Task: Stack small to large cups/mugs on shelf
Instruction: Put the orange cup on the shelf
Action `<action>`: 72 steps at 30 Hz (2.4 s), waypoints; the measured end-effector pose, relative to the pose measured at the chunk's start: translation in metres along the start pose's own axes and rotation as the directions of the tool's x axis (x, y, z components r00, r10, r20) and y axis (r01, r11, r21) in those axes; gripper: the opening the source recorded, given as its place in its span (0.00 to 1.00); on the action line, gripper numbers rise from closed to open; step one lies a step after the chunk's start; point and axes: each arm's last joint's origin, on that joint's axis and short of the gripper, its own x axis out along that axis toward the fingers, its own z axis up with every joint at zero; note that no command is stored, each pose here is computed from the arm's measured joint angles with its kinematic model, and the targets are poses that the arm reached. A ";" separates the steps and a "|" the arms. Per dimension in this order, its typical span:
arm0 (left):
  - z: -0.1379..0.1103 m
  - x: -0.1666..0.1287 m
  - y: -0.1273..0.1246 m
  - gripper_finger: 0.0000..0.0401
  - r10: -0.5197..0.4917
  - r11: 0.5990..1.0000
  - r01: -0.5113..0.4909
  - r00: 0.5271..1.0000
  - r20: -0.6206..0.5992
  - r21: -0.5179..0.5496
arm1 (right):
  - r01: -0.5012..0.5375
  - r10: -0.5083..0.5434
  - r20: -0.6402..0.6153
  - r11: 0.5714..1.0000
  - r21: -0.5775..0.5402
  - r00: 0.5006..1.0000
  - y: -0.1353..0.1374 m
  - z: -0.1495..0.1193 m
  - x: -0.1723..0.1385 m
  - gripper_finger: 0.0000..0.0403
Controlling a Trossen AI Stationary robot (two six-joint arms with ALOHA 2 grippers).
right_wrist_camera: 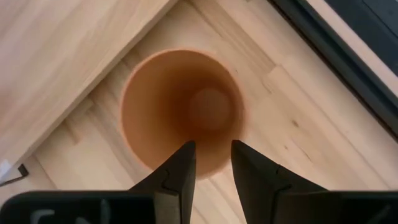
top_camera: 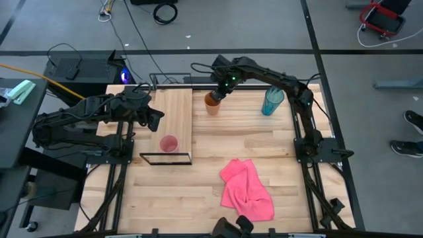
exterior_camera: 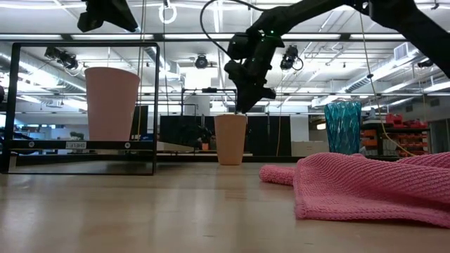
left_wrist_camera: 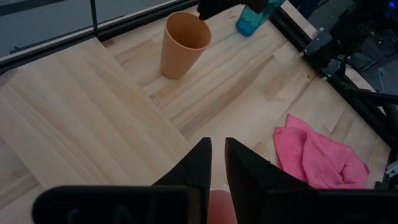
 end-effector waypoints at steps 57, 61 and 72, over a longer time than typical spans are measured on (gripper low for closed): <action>0.000 0.000 0.003 0.13 0.070 0.998 -0.071 0.997 0.039 0.002 | 0.062 -0.064 -0.013 0.992 -0.112 0.998 0.012 -0.004 0.010 0.01; 0.001 -0.001 0.004 0.12 0.108 0.994 -0.108 0.992 0.071 -0.004 | 0.049 -0.046 0.027 0.987 -0.152 0.999 0.025 -0.013 -0.025 0.01; 0.005 -0.010 0.018 0.10 0.316 0.946 -0.324 0.925 0.210 0.002 | -0.014 0.054 0.265 0.989 -0.150 0.963 0.046 -0.042 -0.132 0.01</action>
